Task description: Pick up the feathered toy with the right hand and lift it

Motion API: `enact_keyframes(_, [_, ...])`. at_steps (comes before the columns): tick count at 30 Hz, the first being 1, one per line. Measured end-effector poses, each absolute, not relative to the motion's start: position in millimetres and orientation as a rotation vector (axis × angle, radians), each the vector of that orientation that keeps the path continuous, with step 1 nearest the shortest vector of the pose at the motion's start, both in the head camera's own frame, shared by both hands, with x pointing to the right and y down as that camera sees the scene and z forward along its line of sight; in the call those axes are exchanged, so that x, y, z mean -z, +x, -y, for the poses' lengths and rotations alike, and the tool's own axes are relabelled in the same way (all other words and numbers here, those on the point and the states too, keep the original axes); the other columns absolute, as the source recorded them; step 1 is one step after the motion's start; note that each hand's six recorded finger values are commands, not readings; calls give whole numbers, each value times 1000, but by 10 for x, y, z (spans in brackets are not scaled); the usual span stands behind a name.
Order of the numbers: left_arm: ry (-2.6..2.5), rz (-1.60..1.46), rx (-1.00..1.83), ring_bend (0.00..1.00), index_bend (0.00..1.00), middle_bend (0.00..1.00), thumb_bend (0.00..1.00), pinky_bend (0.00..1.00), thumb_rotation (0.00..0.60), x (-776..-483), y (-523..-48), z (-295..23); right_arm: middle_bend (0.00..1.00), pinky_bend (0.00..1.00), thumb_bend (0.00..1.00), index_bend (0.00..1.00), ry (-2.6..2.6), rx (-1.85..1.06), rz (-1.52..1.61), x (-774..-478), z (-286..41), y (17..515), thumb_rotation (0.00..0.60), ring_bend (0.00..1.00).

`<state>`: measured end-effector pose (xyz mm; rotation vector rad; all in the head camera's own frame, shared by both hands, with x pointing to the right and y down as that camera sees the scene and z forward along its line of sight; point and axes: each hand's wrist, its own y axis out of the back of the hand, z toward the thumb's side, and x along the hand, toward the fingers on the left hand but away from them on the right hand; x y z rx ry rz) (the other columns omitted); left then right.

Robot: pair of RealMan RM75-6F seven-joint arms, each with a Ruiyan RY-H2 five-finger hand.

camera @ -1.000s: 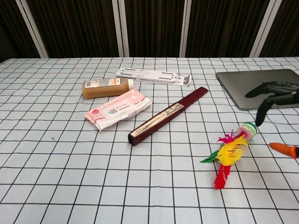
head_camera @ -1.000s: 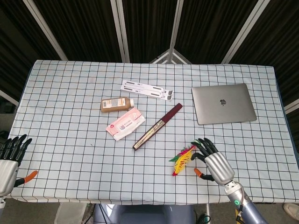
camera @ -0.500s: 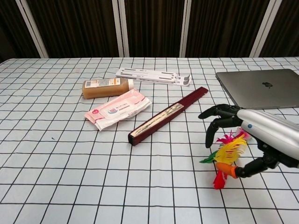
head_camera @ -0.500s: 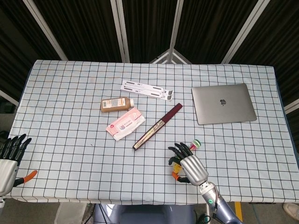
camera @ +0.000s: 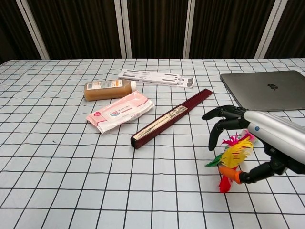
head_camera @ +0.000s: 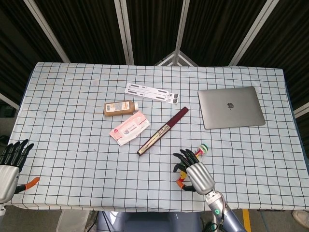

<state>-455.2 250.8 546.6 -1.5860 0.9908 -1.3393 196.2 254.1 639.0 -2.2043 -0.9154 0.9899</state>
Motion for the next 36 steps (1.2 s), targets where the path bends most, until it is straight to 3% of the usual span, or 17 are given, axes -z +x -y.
enact_keyframes(6, [-1589,-993,1340,0,0,0,0,0,600,-5466,-4554,-2507,164,0,364,474,-2191,-983,910,-6330,-2576,1951,600,0])
enact_keyframes(19, [-1593,-995,1354,0,0,0,0,0,600,-5480,-4563,-2502,178,0,364,475,-2175,-1051,920,-6544,-2568,2009,600,0])
enact_keyframes(22, [-1595,-994,1355,0,0,0,0,0,600,-5482,-4562,-2503,199,0,368,516,-2175,-1055,921,-6565,-2577,2026,600,0])
enact_keyframes(30, [-1597,-995,1357,0,0,0,0,0,600,-5482,-4559,-2508,226,0,531,657,-2178,-1045,955,-6583,-2539,2040,600,0])
enact_keyframes(36, [-1599,-994,1359,0,0,0,0,0,600,-5486,-4559,-2508,227,0,567,666,-2192,-1033,973,-6583,-2535,2032,600,0])
